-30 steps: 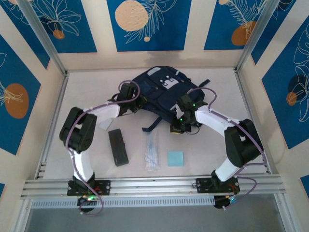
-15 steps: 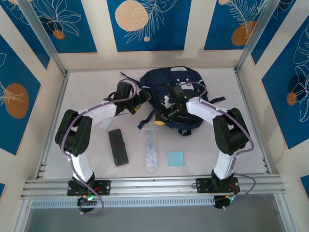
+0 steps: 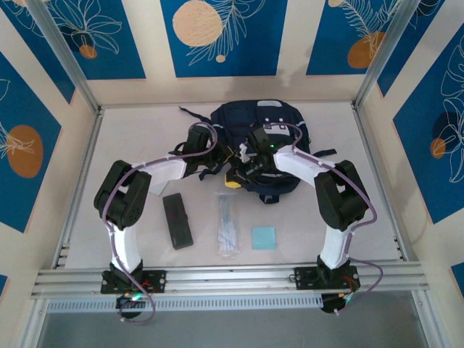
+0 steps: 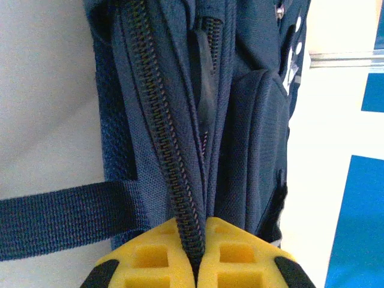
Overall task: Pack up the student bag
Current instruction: Zip the student bag at the top-center of the table.
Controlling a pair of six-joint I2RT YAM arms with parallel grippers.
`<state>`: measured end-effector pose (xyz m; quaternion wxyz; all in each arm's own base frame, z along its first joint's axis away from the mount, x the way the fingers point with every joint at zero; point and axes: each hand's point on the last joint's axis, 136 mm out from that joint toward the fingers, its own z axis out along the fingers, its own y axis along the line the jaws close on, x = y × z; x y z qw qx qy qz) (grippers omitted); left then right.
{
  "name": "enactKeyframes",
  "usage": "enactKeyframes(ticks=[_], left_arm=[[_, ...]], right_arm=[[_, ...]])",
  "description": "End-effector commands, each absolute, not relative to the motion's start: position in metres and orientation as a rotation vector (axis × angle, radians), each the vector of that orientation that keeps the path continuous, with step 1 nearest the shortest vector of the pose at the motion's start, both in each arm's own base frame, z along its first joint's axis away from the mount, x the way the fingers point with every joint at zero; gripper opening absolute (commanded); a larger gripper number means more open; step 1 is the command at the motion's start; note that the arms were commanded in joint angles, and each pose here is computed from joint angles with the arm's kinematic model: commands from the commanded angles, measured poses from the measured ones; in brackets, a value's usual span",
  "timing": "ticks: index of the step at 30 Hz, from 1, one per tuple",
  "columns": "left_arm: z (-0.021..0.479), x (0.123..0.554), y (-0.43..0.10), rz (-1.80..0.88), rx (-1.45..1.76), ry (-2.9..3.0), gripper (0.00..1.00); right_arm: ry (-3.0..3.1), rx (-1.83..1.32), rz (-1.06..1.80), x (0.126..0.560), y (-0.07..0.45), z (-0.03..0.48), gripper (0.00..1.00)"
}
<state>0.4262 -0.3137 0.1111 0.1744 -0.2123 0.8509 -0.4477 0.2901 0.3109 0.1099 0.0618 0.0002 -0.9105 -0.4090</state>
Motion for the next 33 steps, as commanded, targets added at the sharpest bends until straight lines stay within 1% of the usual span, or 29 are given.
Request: enactKeyframes(ticks=[1,3,8,11,13,17,19,20,21,23,24,27,28,29,33], left_arm=[[0.127,0.442,-0.312,-1.282,-0.575,2.327,0.00],[0.124,0.440,-0.301,-1.245,-0.561,2.339,0.00],[0.120,0.436,-0.279,-1.152,-0.483,2.404,0.00],[0.118,0.437,-0.271,-1.124,-0.435,2.430,0.00],[0.119,0.444,-0.265,-1.107,-0.413,2.435,0.00],[0.126,0.465,-0.250,-1.026,-0.381,2.444,0.00],[0.132,0.474,-0.249,-0.985,-0.366,2.450,0.00],[0.134,0.477,-0.250,-0.981,-0.365,2.454,0.04],[0.138,0.479,-0.251,-0.989,-0.370,2.456,0.19],[0.143,0.479,-0.254,-1.012,-0.394,2.463,0.54],[0.145,0.477,-0.254,-1.021,-0.412,2.468,0.65],[0.146,0.462,-0.249,-1.030,-0.449,2.496,0.81],[0.147,0.456,-0.247,-1.033,-0.460,2.499,0.83],[0.145,0.448,-0.244,-1.032,-0.481,2.507,0.87],[0.138,0.417,-0.234,-1.058,-0.590,2.522,0.89]], right_arm=[[-2.678,0.105,-1.119,0.243,0.287,0.123,0.00],[-2.695,0.085,-0.921,0.229,0.254,0.108,0.00],[-2.734,0.080,-0.587,0.206,0.183,0.090,0.00],[-2.773,0.051,-0.433,0.209,0.145,0.085,0.00],[-2.815,-0.011,-0.308,0.218,0.117,0.083,0.00],[-2.916,-0.092,-0.191,0.245,0.095,0.091,0.00],[-2.959,-0.092,-0.342,0.262,0.118,0.100,0.00],[-2.973,-0.083,-0.483,0.272,0.139,0.106,0.00],[-2.979,-0.061,-0.634,0.281,0.160,0.112,0.00],[-2.973,-0.036,-0.869,0.295,0.197,0.124,0.00],[-2.970,-0.016,-0.990,0.305,0.215,0.131,0.00],[-2.972,0.004,-1.197,0.326,0.253,0.147,0.00],[-2.974,0.011,-1.240,0.332,0.262,0.152,0.00],[-2.982,0.016,-1.280,0.339,0.270,0.158,0.00],[-2.958,0.038,-1.428,0.359,0.296,0.176,0.00]])
